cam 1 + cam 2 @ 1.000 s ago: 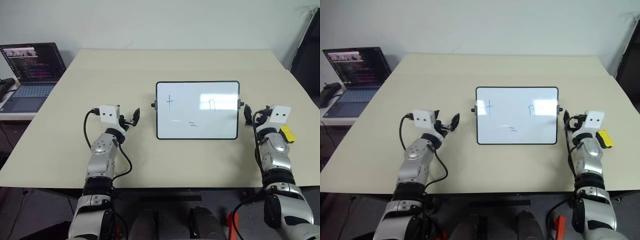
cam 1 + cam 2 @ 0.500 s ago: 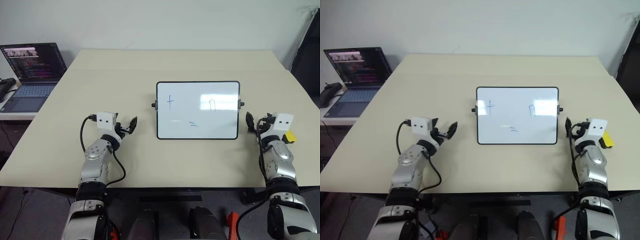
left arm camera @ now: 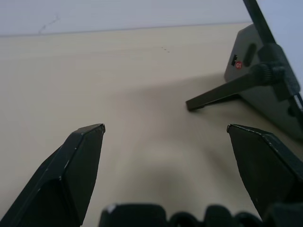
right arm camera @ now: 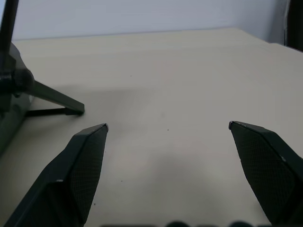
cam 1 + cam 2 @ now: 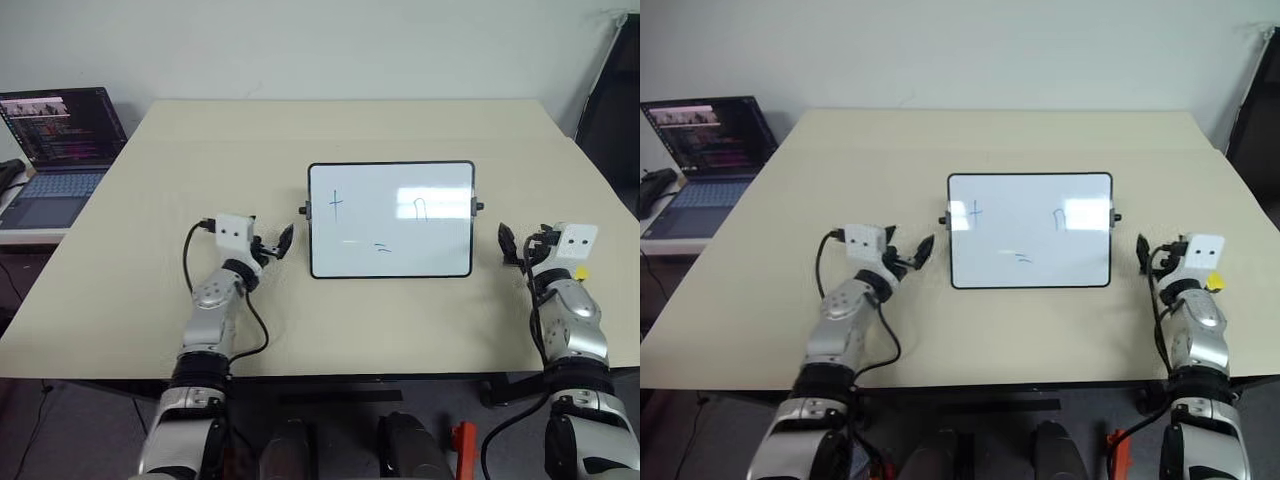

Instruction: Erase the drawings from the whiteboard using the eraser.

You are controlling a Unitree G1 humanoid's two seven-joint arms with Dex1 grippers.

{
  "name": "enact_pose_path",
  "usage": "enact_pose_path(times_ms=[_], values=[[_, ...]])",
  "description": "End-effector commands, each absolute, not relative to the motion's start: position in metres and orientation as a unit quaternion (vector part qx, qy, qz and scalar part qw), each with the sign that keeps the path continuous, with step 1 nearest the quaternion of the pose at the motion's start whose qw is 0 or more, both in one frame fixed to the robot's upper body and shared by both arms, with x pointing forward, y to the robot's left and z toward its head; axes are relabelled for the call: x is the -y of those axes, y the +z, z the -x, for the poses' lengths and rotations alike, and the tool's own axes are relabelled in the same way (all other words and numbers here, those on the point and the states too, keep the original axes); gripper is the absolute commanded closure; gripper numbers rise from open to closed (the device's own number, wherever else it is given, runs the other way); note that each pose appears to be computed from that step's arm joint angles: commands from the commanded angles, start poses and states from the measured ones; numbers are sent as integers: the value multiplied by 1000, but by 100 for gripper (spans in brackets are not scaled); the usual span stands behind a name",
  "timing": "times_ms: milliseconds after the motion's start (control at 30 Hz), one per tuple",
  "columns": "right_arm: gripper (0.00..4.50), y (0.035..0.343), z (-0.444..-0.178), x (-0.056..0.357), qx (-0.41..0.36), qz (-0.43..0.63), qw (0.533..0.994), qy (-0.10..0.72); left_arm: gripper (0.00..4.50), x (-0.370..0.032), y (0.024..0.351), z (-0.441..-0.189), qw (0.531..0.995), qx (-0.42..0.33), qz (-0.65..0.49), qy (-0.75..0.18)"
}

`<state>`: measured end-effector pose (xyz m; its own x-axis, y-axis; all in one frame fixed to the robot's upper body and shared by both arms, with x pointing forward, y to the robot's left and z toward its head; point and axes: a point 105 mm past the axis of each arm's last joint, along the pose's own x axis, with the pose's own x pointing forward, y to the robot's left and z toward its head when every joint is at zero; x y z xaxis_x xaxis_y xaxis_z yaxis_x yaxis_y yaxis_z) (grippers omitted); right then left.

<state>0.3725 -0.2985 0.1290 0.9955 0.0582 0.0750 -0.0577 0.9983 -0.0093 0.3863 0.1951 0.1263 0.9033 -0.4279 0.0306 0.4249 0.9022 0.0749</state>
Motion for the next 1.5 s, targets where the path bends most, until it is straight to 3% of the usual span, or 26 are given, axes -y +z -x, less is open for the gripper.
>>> enact_pose_path(times_ms=[33, 200, 367, 567, 1500], values=[[3, 166, -359, 300, 51, 17, 994, 91, 0, -171, 175, -351, 915, 40, -34, -400], [3, 180, -340, 331, 24, 22, 995, 92, 0, -115, 214, -312, 827, 67, 0, -558], [3, 167, -325, 381, -48, 36, 998, 11, 0, -47, 195, -304, 772, 51, -1, -634], [3, 145, -318, 404, -105, 15, 994, -3, 0, 0, 183, -293, 730, 56, -6, -681], [3, 109, -342, 394, -105, -32, 993, 30, 0, -4, 180, -282, 735, 34, 10, -677]])
